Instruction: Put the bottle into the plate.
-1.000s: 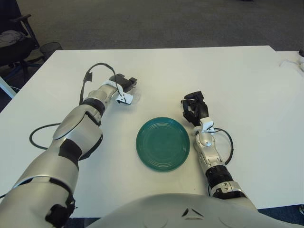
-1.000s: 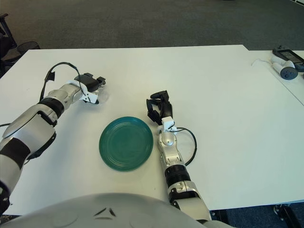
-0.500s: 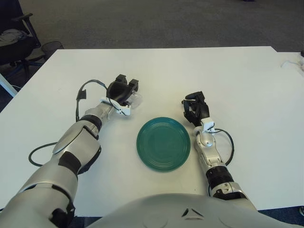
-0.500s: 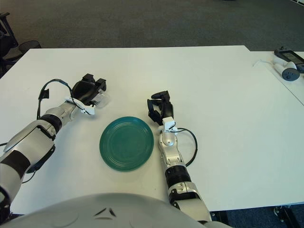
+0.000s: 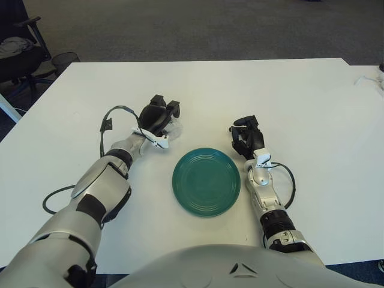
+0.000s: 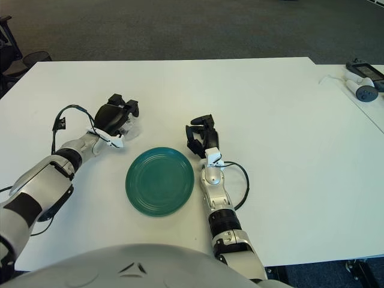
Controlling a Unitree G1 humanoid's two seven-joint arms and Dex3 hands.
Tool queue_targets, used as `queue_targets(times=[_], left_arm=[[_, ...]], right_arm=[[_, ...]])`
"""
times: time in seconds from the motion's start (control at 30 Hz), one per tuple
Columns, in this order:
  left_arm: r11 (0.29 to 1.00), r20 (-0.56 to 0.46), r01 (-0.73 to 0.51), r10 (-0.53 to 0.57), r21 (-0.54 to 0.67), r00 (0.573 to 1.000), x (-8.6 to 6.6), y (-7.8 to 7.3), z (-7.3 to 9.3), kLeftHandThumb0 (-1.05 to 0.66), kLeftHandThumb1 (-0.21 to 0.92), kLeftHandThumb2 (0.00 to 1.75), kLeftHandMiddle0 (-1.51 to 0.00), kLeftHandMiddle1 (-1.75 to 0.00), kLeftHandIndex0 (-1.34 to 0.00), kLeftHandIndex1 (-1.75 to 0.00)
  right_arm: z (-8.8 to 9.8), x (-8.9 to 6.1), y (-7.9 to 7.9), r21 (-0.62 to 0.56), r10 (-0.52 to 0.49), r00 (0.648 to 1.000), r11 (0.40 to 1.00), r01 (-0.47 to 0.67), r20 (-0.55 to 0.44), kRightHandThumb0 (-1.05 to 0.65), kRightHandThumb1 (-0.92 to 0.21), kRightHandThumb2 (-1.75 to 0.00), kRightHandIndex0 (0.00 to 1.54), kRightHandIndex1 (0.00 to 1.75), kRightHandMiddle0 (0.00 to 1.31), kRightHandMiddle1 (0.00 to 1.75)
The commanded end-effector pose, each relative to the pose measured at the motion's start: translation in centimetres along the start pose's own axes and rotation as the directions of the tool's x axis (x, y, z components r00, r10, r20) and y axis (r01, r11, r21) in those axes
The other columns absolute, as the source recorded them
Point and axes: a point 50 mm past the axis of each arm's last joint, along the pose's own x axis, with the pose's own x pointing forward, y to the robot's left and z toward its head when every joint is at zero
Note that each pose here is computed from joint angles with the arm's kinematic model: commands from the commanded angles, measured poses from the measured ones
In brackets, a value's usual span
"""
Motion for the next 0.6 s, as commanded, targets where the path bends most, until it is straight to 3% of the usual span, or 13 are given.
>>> queue_targets(times=[0.0,0.13,0.17,0.27,0.57], left_arm=[[1.0,-0.022,-0.012,0.012,-0.014,1.0,-0.4,-0.1,-0.3,-0.01,-0.01,1.7,-0.85,-1.75,-0.64,-1.73],[0.997,0.006,-0.064,0.064,-0.046,0.998,0.4,0.8,0.0,-0.01,-0.02,1.7,-0.85,-1.75,-0.64,-1.74],[0.988,0.062,-0.135,0.14,-0.081,0.988,1.3,2.0,0.7,-0.01,-0.02,1.7,-0.86,-1.75,-0.64,-1.74],[0.953,0.17,-0.257,0.283,-0.159,0.944,2.8,4.2,2.2,0.0,0.06,1.62,-0.8,-1.75,-0.58,-1.75],[0.894,0.353,-0.373,0.442,-0.247,0.825,4.8,8.1,4.4,0.0,0.13,1.54,-0.75,-1.73,-0.52,-1.75]], right_arm=[[-4.1,-2.7,-0.2,-0.003,-0.015,0.973,1.0,0.015,-0.231,-0.34,-0.92,-0.52,0.28,1.27,0.19,1.75],[-4.1,-2.7,-0.3,-0.003,-0.014,0.973,1.0,0.014,-0.232,-0.34,-0.92,-0.52,0.27,1.28,0.19,1.75],[-4.1,-2.7,-0.3,-0.006,-0.012,0.973,1.0,0.011,-0.231,-0.34,-0.92,-0.52,0.27,1.28,0.19,1.75],[-4.1,-2.7,-0.4,-0.014,-0.01,0.973,1.0,0.007,-0.229,-0.34,-0.92,-0.52,0.26,1.28,0.19,1.75],[-4.0,-2.6,-0.4,-0.011,-0.019,0.974,1.0,0.017,-0.227,-0.35,-0.92,-0.51,0.25,1.27,0.19,1.75]])
